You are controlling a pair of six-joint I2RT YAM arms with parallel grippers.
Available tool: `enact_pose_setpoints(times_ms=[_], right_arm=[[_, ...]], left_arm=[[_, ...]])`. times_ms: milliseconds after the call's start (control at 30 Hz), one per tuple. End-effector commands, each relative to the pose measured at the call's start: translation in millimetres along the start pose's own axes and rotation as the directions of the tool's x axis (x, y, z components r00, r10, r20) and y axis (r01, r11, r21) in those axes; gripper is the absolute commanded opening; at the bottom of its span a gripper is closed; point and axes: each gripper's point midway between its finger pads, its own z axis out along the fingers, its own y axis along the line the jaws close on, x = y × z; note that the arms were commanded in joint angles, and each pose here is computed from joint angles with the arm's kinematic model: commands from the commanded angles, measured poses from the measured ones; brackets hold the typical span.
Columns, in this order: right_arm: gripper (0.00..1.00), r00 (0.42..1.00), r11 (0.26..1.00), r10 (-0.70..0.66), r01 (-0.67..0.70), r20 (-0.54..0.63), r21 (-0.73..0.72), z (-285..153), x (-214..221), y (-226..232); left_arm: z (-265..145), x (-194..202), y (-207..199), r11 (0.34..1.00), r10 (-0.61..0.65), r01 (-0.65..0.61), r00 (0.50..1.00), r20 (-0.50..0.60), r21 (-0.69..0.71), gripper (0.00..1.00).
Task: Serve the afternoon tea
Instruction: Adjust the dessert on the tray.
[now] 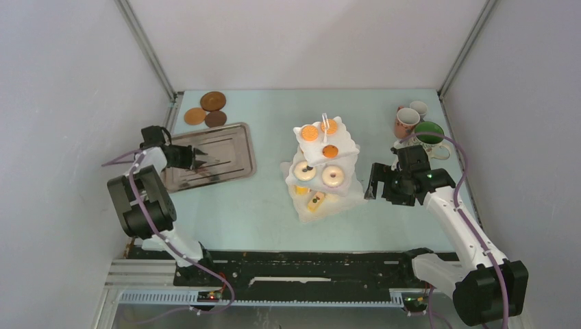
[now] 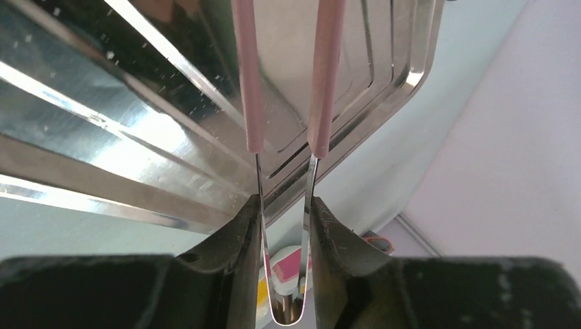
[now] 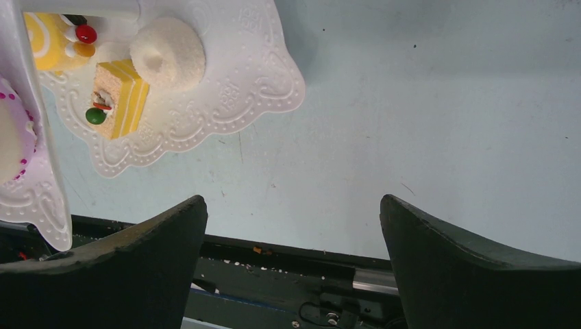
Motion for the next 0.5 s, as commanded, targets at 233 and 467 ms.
enact_pose_setpoints(times_ms=[233, 467], right_arm=[[1.00, 1.000, 1.000, -0.015, 0.015, 0.026, -0.009, -1, -8, 2], [1.00, 0.999, 0.999, -0.033, 0.033, 0.010, -0.038, -1, -4, 8]], left_arm=[[-72, -5, -1, 0.741, 0.650, -0.652, 0.757, -0.071, -0.164, 0.34], [-96, -14, 53, 0.522, 0.778, -0.781, 0.601, -0.186, -0.342, 0.34]])
